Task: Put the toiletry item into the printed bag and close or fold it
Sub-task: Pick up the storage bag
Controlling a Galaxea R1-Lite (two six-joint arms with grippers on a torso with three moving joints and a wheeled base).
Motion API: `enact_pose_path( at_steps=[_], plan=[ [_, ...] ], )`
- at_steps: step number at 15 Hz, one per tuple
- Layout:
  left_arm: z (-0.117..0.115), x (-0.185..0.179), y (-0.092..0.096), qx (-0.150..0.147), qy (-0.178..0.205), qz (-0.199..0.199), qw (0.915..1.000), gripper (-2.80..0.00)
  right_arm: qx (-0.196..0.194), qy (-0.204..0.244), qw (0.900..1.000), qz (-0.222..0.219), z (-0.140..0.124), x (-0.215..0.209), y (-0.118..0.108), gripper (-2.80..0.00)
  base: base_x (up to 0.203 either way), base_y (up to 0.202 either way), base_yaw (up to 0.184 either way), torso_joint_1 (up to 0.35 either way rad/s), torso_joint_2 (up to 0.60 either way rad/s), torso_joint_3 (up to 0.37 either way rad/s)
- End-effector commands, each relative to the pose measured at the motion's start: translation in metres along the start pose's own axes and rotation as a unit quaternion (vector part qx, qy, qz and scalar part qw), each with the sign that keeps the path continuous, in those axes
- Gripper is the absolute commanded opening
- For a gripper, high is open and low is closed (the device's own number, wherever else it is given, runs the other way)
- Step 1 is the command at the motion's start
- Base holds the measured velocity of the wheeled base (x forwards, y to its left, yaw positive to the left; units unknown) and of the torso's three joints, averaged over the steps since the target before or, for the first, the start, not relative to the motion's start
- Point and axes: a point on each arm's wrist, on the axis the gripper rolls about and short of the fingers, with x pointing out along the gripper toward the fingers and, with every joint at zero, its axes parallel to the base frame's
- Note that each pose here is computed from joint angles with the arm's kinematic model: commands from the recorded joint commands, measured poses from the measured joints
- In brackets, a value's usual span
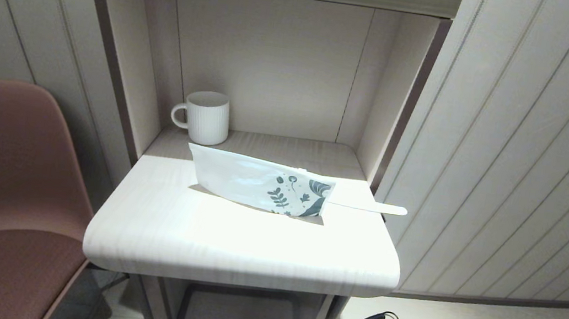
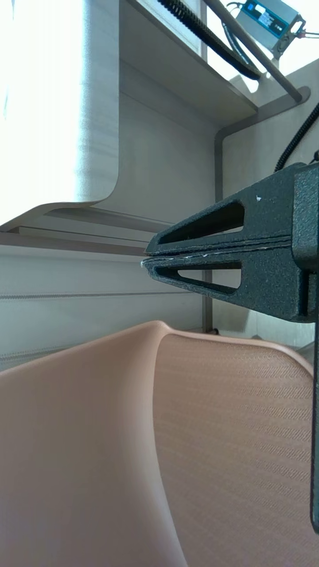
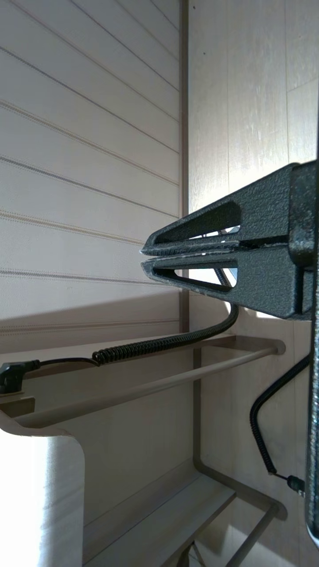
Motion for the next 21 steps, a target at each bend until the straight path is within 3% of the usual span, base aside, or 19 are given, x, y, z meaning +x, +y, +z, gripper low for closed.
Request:
enact_pose_path(
  at_steps=[1,4,7,9,13,16,17,19,21],
  plan=[
    [0.000,0.000,0.000,0.000,0.000,0.000,1.0000,-2.80,-0.003,0.003,1.000,0.002,0.000,0.000,0.000,-2.80,0.000,0.000,0.000,0.000,0.00,0.000],
    [0.000,0.000,0.000,0.000,0.000,0.000,1.0000,-2.80,-0.010,0.000,1.000,0.003,0.008,-0.003,0.000,-2.80,0.000,0.000,0.000,0.000,0.00,0.000],
    [0.000,0.000,0.000,0.003,0.000,0.000,1.0000,-2.80,-0.007,-0.033,0.999,0.029,0.058,-0.028,0.000,-2.80,0.000,0.000,0.000,0.000,0.00,0.000],
    [0.000,0.000,0.000,0.003,0.000,-0.001,1.0000,-2.80,-0.003,-0.019,0.999,0.043,0.095,-0.032,0.000,-2.80,0.000,0.000,0.000,0.000,0.00,0.000],
    [0.000,0.000,0.000,0.003,0.000,0.000,1.0000,-2.80,0.029,0.062,0.995,0.070,0.174,0.045,0.001,-2.80,0.000,0.000,0.000,0.000,0.00,0.000],
    [0.000,0.000,0.000,0.003,0.000,-0.001,1.0000,-2.80,0.042,0.070,0.991,0.103,0.237,0.114,0.009,-2.80,0.000,0.000,0.000,0.000,0.00,0.000],
    [0.000,0.000,0.000,0.002,0.000,0.000,1.0000,-2.80,0.043,0.083,0.986,0.135,0.253,0.128,0.017,-2.80,0.000,0.000,0.000,0.000,0.00,0.000],
    [0.000,0.000,0.000,0.002,0.000,0.000,1.0000,-2.80,0.033,0.143,0.964,0.220,0.269,0.142,0.037,-2.80,0.000,0.000,0.000,0.000,0.00,0.000],
    [0.000,0.000,0.000,0.003,0.000,0.000,1.0000,-2.80,0.017,0.177,0.952,0.250,0.288,0.151,0.044,-2.80,0.000,0.000,0.000,0.000,0.00,0.000]
  ],
)
